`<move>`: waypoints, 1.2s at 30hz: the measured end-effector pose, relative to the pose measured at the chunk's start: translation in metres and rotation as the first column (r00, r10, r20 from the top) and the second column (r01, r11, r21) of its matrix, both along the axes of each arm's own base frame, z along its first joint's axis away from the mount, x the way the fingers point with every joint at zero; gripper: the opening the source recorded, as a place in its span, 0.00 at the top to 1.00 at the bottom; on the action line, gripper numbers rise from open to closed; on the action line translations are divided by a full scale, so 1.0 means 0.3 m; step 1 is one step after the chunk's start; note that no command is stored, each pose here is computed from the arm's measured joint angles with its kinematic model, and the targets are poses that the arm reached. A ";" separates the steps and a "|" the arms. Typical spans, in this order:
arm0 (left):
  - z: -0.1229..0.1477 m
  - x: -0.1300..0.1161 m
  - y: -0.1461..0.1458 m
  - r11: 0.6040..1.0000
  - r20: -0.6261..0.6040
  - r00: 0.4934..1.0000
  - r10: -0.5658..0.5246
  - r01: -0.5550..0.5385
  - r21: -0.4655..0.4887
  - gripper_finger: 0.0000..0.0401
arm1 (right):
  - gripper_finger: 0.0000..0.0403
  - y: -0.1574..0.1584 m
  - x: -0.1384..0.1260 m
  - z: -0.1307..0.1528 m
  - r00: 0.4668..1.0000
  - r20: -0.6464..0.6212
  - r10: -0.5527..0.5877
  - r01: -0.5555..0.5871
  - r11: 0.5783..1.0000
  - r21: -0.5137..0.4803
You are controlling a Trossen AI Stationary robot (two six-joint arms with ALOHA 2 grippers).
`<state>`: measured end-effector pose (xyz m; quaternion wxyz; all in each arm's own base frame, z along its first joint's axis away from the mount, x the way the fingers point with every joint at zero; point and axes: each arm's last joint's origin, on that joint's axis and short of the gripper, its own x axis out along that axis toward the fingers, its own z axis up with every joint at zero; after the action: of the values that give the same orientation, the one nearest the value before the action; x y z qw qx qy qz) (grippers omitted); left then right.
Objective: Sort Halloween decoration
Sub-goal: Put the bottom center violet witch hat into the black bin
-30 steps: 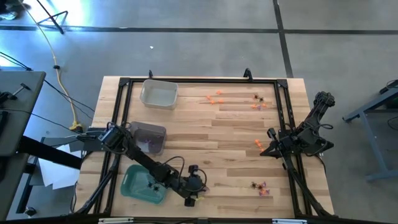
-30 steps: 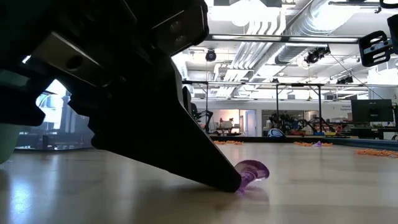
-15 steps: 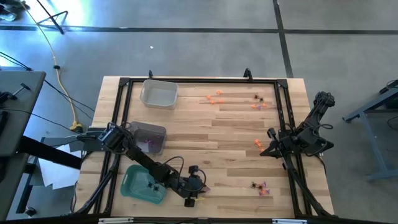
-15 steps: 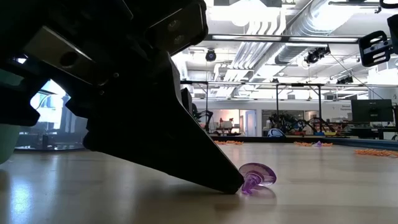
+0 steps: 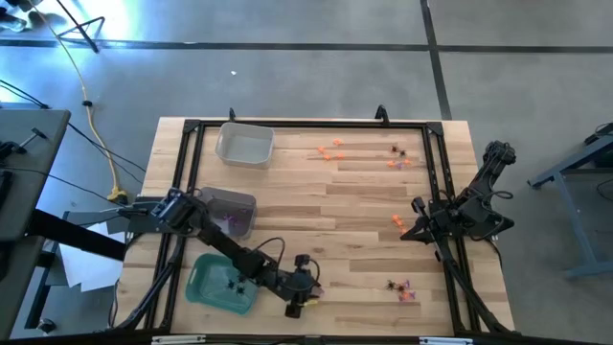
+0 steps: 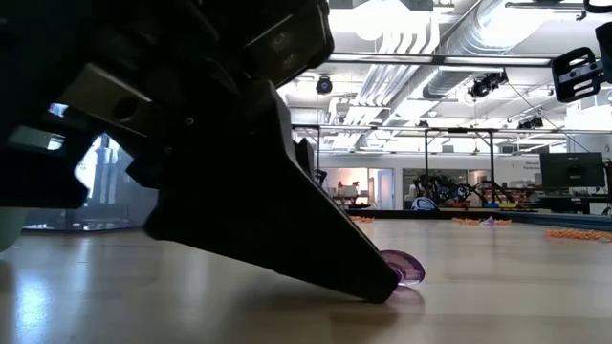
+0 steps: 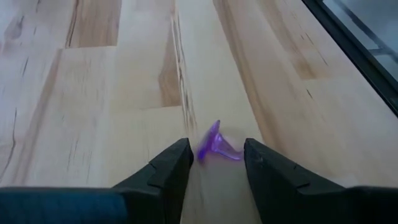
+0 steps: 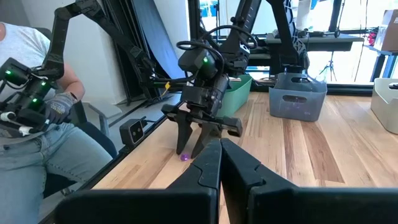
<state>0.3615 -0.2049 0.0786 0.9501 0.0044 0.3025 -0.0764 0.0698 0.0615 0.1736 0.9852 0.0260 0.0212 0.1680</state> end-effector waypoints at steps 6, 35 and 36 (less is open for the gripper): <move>0.004 0.018 0.022 1.000 0.008 1.000 -0.014 0.014 -0.022 0.64 | 1.00 0.000 0.000 0.000 1.000 0.000 0.000 0.000 1.000 0.000; 0.004 0.026 0.044 0.999 -0.019 1.000 -0.005 0.004 -0.033 0.99 | 1.00 0.000 0.000 0.000 1.000 0.000 0.000 0.000 1.000 0.000; 0.003 0.026 0.044 0.999 -0.020 1.000 -0.005 0.004 -0.033 0.99 | 1.00 0.000 0.000 0.000 1.000 0.000 0.000 0.000 1.000 0.000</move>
<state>0.3693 -0.1917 0.0795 0.9468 -0.0114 0.3104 -0.0836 0.0698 0.0615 0.1735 0.9852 0.0259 0.0212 0.1679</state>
